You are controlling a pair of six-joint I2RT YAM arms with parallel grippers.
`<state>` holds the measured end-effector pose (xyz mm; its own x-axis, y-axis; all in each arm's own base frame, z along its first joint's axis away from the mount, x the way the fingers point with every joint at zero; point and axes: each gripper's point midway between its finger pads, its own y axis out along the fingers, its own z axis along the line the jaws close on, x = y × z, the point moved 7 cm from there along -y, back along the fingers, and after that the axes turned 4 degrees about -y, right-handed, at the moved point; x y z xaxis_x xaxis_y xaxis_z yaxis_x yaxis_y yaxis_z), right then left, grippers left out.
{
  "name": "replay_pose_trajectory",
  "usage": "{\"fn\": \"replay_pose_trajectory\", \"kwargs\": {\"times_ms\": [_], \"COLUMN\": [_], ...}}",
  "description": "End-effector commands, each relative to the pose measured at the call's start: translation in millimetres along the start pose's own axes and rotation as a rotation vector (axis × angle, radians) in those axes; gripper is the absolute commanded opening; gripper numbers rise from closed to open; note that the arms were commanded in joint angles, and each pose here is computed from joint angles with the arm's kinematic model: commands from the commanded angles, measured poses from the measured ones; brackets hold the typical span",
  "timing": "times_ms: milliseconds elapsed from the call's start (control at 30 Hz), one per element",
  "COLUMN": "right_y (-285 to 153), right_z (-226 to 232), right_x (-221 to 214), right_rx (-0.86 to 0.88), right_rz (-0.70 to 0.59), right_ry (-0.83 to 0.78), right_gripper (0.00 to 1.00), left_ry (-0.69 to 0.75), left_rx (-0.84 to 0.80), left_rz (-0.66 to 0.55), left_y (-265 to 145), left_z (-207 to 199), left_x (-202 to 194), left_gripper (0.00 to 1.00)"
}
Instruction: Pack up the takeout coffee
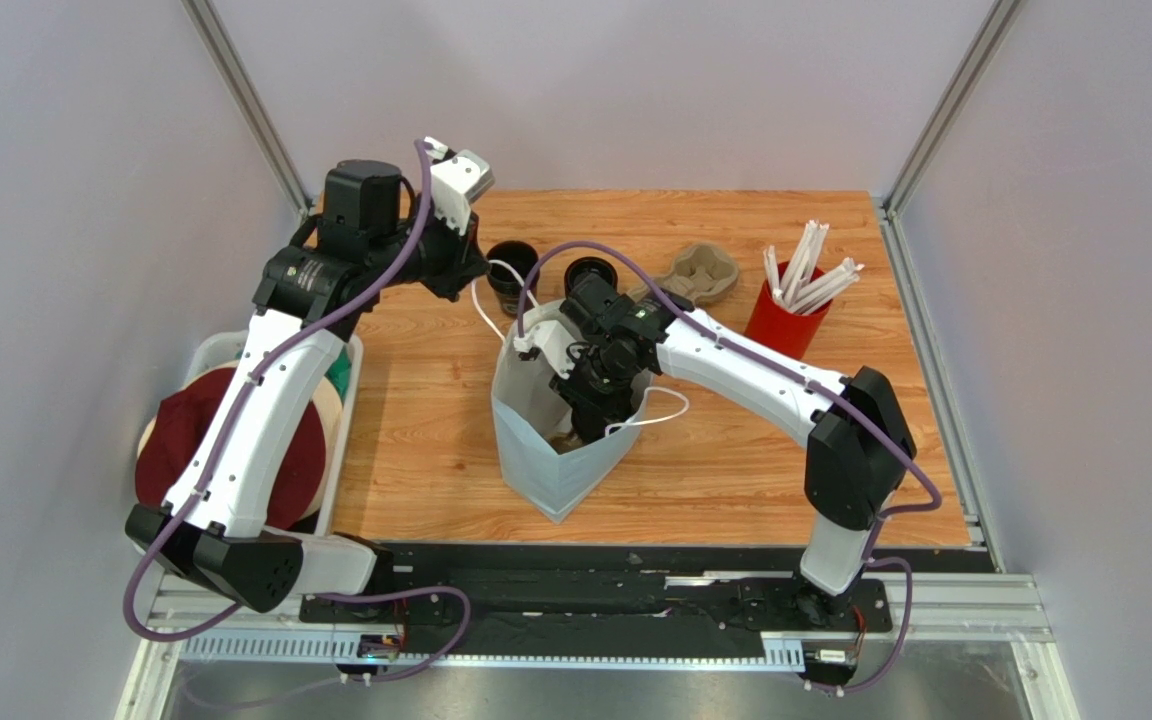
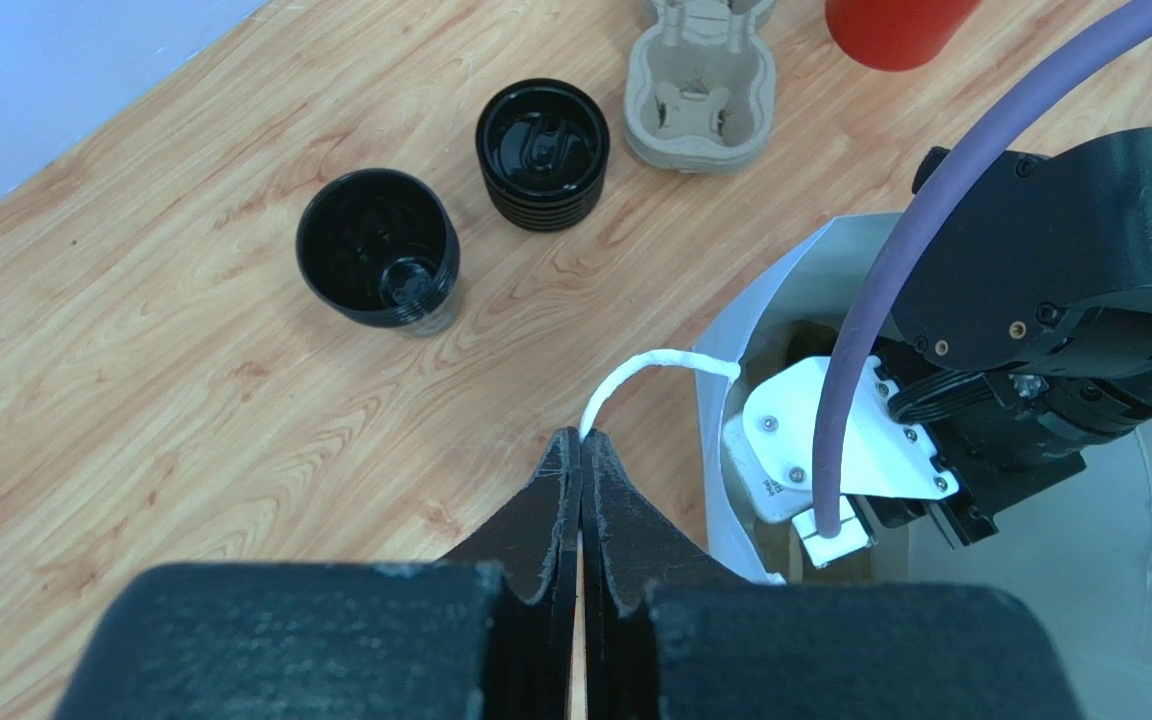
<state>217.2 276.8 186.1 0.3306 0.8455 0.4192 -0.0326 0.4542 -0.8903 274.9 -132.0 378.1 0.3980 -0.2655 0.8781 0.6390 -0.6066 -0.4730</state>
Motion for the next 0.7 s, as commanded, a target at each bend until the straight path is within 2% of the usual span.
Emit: {"fn": "replay_pose_trajectory", "kwargs": {"times_ms": [0,667], "right_y": [36,44], "right_z": [-8,-13], "right_x": [-33,-39], "right_rx": [-0.017,-0.062], "right_rz": [0.161,0.173], "right_ry": [0.026,0.034], "right_gripper": [0.0,0.0], "left_ry": [0.02,0.02], "left_rx": [0.005,0.0], "left_rz": [-0.08,-0.077], "left_y": [-13,-13], "left_z": [-2,-3], "left_x": [18,16], "left_gripper": [0.0,0.0]}}
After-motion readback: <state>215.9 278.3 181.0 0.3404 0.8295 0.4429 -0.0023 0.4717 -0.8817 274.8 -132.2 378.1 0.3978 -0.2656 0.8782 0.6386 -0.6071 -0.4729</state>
